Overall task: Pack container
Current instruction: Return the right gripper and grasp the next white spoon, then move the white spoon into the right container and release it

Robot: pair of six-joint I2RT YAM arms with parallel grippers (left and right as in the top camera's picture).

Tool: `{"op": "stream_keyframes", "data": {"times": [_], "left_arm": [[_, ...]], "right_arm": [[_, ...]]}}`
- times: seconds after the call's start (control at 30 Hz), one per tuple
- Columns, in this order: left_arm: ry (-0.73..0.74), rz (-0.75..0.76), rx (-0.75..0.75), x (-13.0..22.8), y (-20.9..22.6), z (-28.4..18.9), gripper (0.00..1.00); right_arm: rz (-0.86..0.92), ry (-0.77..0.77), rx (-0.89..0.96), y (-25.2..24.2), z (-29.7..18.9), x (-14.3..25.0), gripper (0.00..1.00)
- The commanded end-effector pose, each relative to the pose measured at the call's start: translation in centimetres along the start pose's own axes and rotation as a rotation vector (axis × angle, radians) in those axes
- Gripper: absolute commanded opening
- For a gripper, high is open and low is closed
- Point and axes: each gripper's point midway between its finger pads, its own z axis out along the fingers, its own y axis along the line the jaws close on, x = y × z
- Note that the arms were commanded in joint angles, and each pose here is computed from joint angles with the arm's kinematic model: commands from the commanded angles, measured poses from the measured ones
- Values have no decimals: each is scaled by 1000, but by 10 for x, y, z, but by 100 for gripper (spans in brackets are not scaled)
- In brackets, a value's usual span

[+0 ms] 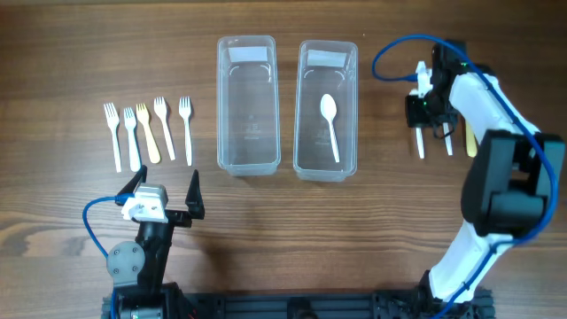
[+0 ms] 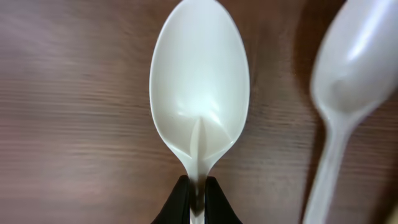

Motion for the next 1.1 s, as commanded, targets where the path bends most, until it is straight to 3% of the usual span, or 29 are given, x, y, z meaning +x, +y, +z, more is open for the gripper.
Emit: {"op": "stream_keyframes", "data": {"times": [0.0,0.17,0.3,0.8,0.83,0.87,0.9,1.07], "left_arm": [[1,23,3,3,-1,0,100],[1,23,3,3,-1,0,100],[1,23,3,3,-1,0,100],[1,23,3,3,-1,0,100],[1,23,3,3,-1,0,100],[1,23,3,3,-1,0,100],[1,23,3,3,-1,0,100],[1,23,3,3,-1,0,100]], "right_arm": [[7,-260,-10,18,-96,-44,4],[-53,-417,-121,68,-163,-48,4],[-97,-432,-186,108,-174,-44,4],[-185,-258,-266,216,-77,-32,4],[-192,-249,-266,220,-71,-30,11],[-198,-241,-266,223,-67,-29,31],[-202,-236,-266,225,-64,-28,42],[-196,-293,-265,218,-82,-38,56]]}}
